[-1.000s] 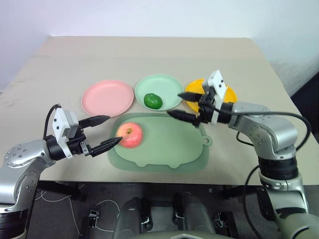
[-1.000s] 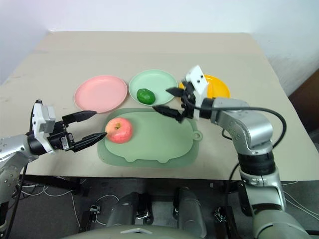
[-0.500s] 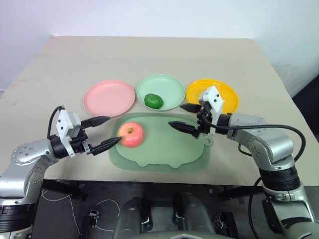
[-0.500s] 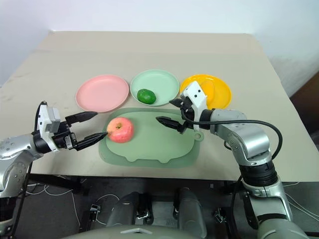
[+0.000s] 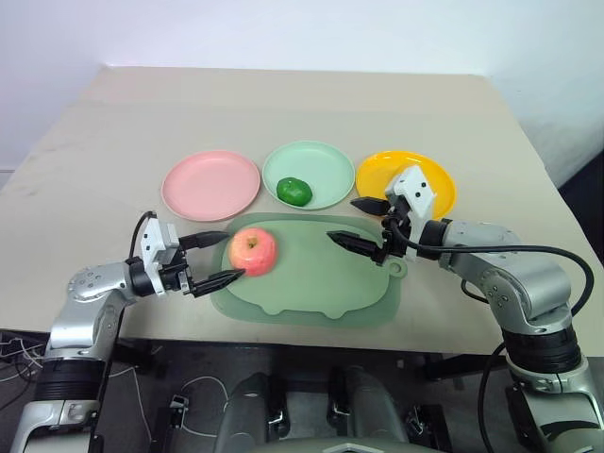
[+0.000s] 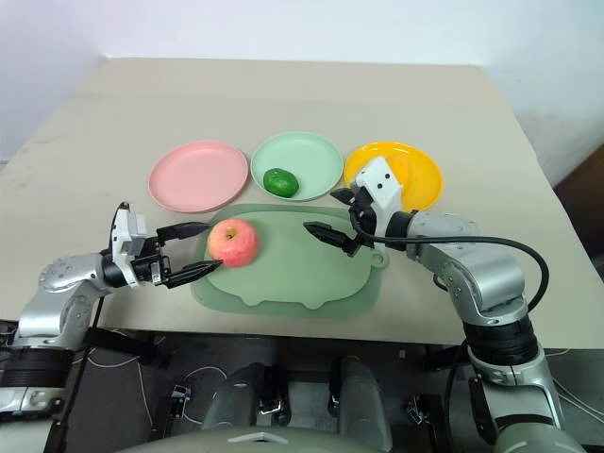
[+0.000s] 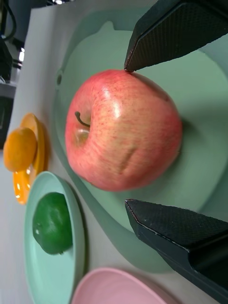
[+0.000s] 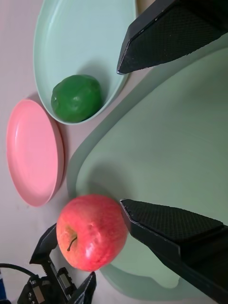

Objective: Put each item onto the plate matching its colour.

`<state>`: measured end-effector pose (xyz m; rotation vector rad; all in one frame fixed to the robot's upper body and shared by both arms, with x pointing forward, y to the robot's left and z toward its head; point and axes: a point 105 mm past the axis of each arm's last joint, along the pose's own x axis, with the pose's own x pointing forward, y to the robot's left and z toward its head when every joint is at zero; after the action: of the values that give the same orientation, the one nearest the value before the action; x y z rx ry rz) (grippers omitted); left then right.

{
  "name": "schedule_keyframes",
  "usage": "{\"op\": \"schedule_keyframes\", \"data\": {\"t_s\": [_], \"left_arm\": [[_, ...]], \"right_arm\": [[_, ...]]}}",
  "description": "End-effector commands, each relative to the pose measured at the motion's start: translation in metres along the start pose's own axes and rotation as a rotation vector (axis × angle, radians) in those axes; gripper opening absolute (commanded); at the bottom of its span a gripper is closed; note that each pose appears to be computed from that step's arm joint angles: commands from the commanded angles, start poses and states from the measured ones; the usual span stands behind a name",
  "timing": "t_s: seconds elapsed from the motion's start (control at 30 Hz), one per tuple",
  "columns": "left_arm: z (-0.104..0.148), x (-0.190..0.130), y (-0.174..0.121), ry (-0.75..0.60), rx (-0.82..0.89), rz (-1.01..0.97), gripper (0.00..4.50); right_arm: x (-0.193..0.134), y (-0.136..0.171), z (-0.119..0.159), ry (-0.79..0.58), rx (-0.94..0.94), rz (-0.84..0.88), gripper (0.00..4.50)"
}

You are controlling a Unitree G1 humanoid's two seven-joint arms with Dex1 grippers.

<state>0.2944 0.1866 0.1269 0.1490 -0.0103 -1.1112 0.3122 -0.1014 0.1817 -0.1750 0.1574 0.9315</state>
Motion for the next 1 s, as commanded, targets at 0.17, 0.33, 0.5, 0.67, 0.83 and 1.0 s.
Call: {"op": "schedule_keyframes", "data": {"t_s": [0.17, 0.33, 0.5, 0.67, 0.83, 1.0], "left_arm": [[0.014, 0.014, -0.001, -0.022, 0.059, -0.054, 4.5], [0.017, 0.029, -0.008, -0.011, 0.059, -0.105, 4.5], [0.026, 0.045, -0.016, 0.012, 0.053, -0.152, 4.5], [0.028, 0.049, -0.02, 0.048, 0.038, -0.176, 4.5], [0.034, 0.049, -0.023, 0.059, 0.019, -0.184, 4.5], [0.035, 0.049, -0.026, 0.077, -0.004, -0.192, 4.5]], "right_arm": [[-0.01, 0.0, 0.01, -0.022, -0.047, -0.03, 4.45], [-0.01, -0.002, 0.01, -0.014, -0.055, -0.04, 4.45], [-0.01, -0.006, 0.011, -0.008, -0.06, -0.053, 4.45], [-0.01, -0.009, 0.009, 0.004, -0.06, -0.07, 4.45], [-0.01, -0.011, 0.007, 0.016, -0.064, -0.085, 4.45], [-0.009, -0.014, 0.005, 0.029, -0.069, -0.099, 4.45]]}}
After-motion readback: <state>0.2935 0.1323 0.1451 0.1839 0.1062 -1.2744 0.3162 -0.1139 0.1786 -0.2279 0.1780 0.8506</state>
